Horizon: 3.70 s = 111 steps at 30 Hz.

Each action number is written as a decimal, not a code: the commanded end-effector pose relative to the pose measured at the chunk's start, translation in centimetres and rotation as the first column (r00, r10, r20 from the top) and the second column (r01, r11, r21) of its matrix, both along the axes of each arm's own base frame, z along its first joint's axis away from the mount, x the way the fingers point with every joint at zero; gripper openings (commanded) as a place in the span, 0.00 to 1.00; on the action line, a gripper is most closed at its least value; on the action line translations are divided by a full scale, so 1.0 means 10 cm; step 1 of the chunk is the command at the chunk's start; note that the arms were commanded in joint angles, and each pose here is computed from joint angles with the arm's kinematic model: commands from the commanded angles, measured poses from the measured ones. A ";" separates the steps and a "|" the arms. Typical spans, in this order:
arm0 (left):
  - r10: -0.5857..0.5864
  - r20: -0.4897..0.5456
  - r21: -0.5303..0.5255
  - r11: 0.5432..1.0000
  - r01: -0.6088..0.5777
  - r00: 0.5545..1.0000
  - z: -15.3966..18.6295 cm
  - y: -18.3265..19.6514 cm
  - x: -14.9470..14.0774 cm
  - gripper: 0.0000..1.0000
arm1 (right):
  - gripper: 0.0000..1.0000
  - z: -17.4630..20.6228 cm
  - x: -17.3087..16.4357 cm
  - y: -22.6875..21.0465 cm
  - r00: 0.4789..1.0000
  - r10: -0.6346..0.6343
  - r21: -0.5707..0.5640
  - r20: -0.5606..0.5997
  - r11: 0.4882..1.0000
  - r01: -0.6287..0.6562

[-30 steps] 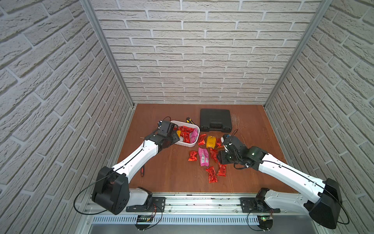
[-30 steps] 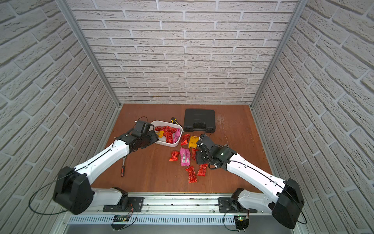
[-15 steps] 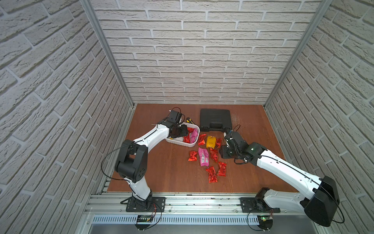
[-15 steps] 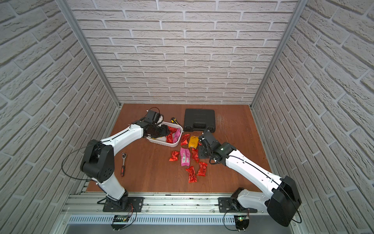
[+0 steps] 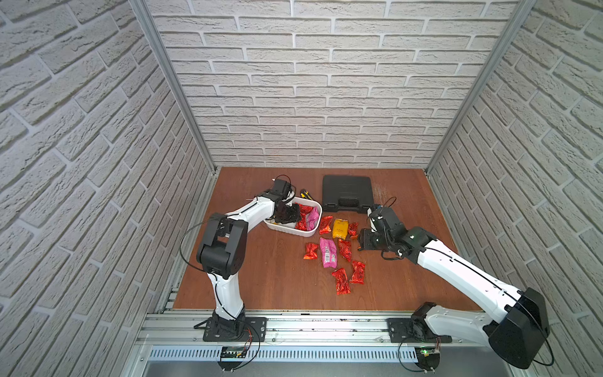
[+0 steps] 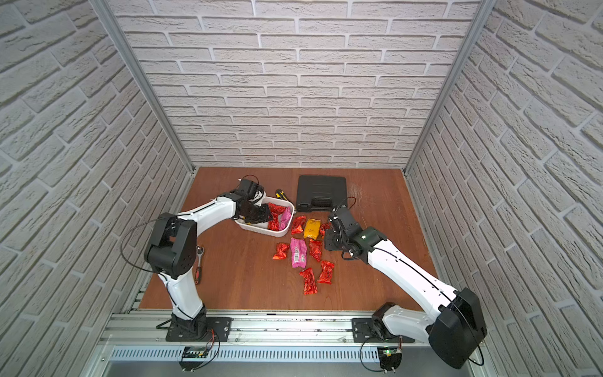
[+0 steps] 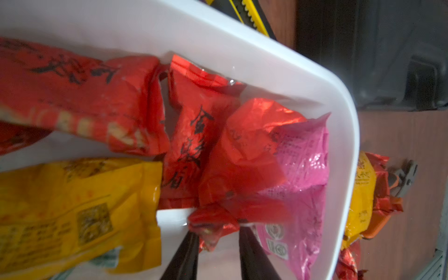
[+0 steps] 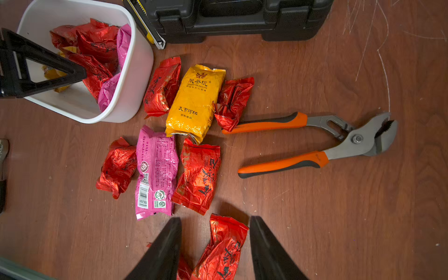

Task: Take the tea bags out of the storage box
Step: Pick up the tea bag from the storage box, then place the tea bag at the center of the board, then pick up the tea bag from the storage box.

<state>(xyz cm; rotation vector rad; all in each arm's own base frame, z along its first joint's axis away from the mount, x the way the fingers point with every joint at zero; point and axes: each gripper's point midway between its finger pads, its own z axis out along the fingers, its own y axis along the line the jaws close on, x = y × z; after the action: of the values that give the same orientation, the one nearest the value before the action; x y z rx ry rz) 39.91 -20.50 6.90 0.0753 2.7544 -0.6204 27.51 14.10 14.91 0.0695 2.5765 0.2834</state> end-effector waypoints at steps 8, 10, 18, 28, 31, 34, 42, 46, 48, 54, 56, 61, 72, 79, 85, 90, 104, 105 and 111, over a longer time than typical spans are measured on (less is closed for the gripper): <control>-0.016 0.034 -0.012 1.000 0.016 0.999 0.09 0.02 0.11 0.01 | 0.50 0.16 0.05 0.08 0.998 0.053 0.041 0.044 0.998 -0.055; -0.028 0.049 -0.019 0.999 0.029 0.998 0.15 0.01 0.10 0.00 | 0.50 0.19 0.06 0.09 0.996 0.069 0.041 0.055 0.997 -0.071; -0.055 0.161 -0.093 0.993 0.071 0.985 0.61 -0.07 0.01 0.00 | 0.50 0.38 0.11 0.36 0.979 0.170 0.144 0.115 0.972 -0.186; -0.221 0.280 -0.251 0.923 0.293 0.934 1.23 -0.31 -0.39 0.00 | 0.52 0.72 0.34 1.17 0.871 0.439 0.332 0.219 0.806 -0.490; -0.267 0.298 -0.281 0.893 0.352 0.916 1.33 -0.38 -0.54 0.00 | 0.52 0.77 0.44 1.29 0.849 0.470 0.336 0.241 0.780 -0.527; -0.304 0.308 -0.307 0.865 0.397 0.902 1.38 -0.46 -0.66 0.00 | 0.52 0.79 0.50 1.39 0.832 0.497 0.357 0.246 0.752 -0.554; -0.369 0.335 -0.329 0.816 0.475 0.867 1.49 -0.63 -0.88 0.00 | 0.45 0.68 0.55 1.41 0.835 0.508 0.334 0.208 0.766 -0.549; -0.381 0.335 -0.347 0.800 0.489 0.862 1.50 -0.66 -0.92 0.00 | 0.38 0.64 0.60 1.38 0.849 0.487 0.318 0.206 0.787 -0.529; -0.386 0.338 -0.353 0.794 0.495 0.859 1.53 -0.67 -0.93 0.00 | 0.34 0.65 0.61 1.40 0.849 0.484 0.325 0.214 0.784 -0.529; -0.400 0.340 -0.367 0.776 0.512 0.851 1.54 -0.69 -0.97 0.00 | 0.28 0.67 0.66 1.37 0.859 0.465 0.307 0.214 0.803 -0.511; -0.406 0.336 -0.368 0.774 0.515 0.850 1.53 -0.69 -0.99 0.00 | 0.34 0.67 0.68 1.32 0.865 0.457 0.280 0.208 0.819 -0.500; -0.409 0.330 -0.380 0.767 0.517 0.851 1.52 -0.69 -1.01 0.00 | 0.37 0.63 0.71 1.30 0.867 0.457 0.255 0.199 0.830 -0.496; -0.387 0.328 -0.375 0.784 0.495 0.862 1.50 -0.69 -0.96 0.08 | 0.07 0.74 0.63 1.40 0.855 0.463 0.330 0.232 0.789 -0.517; -0.235 0.286 -0.297 0.900 0.320 0.929 1.33 -0.28 -0.73 0.64 | 0.03 0.48 0.34 0.97 0.918 0.391 0.250 0.071 0.884 -0.396; -0.029 0.242 -0.156 0.985 0.069 0.970 1.06 0.14 -0.45 0.61 | 0.03 0.11 -0.11 0.27 0.971 0.217 0.109 -0.099 0.973 -0.206; -0.013 0.198 -0.102 0.994 0.034 0.980 0.84 0.07 -0.39 0.58 | 0.02 -0.19 -0.40 -0.35 0.977 0.051 0.011 -0.206 0.999 -0.050; -0.140 0.151 0.081 0.988 0.128 0.979 0.54 -0.32 -0.28 0.57 | 0.03 -0.82 -0.37 -0.41 0.931 0.057 0.123 -0.361 0.992 -0.013; -0.145 0.146 0.091 0.987 0.132 0.979 0.52 -0.33 -0.28 0.57 | 0.03 -0.86 -0.36 -0.42 0.927 0.058 0.117 -0.371 0.993 -0.015; -0.171 0.119 0.152 0.977 0.152 0.978 0.40 -0.37 -0.32 0.56 | 0.10 -1.04 -0.42 -0.55 0.906 0.017 0.053 -0.422 0.999 0.006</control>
<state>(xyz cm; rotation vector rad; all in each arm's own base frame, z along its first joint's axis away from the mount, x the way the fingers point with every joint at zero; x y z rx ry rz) 36.75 -24.39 11.07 0.3284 2.6686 -0.5066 23.09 9.09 4.62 0.1738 3.0174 0.3997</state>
